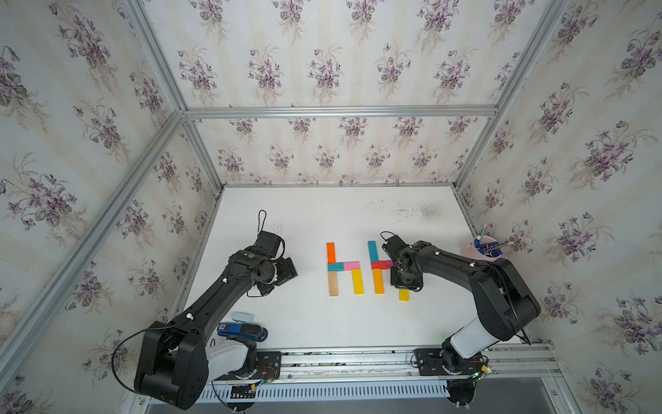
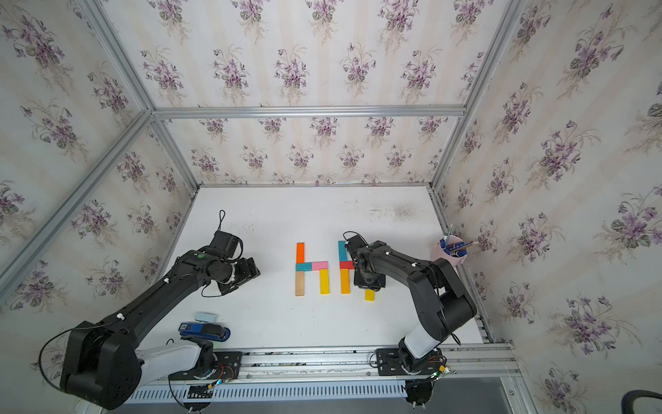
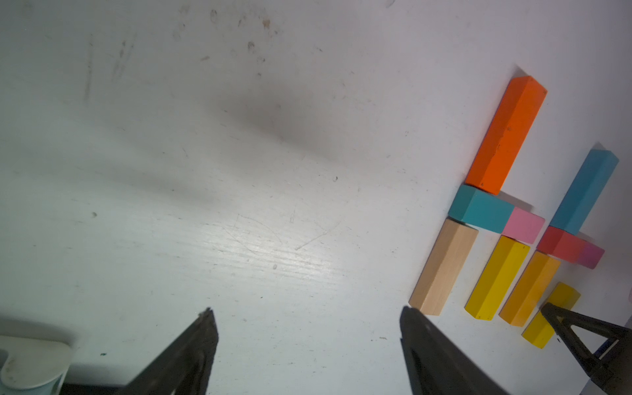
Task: Assemble the letter h with building blocks
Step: Assemble the building block at the center of the board.
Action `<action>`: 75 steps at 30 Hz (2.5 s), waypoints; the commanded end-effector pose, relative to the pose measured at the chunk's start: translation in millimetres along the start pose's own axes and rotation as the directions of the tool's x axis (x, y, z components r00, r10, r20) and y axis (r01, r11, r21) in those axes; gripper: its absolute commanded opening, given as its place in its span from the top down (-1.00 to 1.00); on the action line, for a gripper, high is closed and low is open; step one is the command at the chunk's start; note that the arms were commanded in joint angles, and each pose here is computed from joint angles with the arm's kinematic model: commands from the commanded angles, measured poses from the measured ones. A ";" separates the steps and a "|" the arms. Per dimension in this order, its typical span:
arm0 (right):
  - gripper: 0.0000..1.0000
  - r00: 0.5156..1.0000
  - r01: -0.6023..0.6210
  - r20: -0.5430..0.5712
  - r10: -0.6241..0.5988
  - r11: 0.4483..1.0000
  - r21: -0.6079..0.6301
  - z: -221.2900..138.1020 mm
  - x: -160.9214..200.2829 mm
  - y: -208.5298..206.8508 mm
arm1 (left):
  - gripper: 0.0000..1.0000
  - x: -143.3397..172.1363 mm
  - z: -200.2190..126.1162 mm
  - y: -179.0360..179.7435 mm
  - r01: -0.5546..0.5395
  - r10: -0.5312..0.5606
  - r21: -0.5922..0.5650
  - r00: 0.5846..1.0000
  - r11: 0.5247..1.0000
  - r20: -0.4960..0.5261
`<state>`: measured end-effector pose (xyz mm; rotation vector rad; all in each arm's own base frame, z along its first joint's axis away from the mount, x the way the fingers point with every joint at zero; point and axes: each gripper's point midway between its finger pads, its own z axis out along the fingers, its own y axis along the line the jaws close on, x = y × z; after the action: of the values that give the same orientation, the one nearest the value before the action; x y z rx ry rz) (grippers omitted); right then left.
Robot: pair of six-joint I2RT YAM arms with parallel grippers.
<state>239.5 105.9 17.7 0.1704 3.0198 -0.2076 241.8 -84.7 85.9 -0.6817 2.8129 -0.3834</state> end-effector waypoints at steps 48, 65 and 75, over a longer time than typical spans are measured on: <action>0.35 0.993 0.116 -0.007 -0.115 0.991 0.065 8.4 -15.6 2.2 | -0.72 -1.4 2.9 0.2 -0.011 0.011 0.002 1.000 1.000 0.008; 0.35 0.990 0.139 -0.004 -0.139 0.984 0.112 11.1 -21.0 -2.4 | -0.72 -3.7 1.8 -3.1 -0.011 0.011 0.005 1.000 1.000 0.007; 0.35 0.990 0.139 -0.005 -0.139 0.986 0.095 13.3 -22.0 1.9 | -0.72 -2.3 3.5 -0.8 -0.012 0.012 -0.001 1.000 1.000 0.003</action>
<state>261.2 103.5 14.2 -0.0305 3.0242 -0.3607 246.5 -85.9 84.3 -0.6785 2.8039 -0.3892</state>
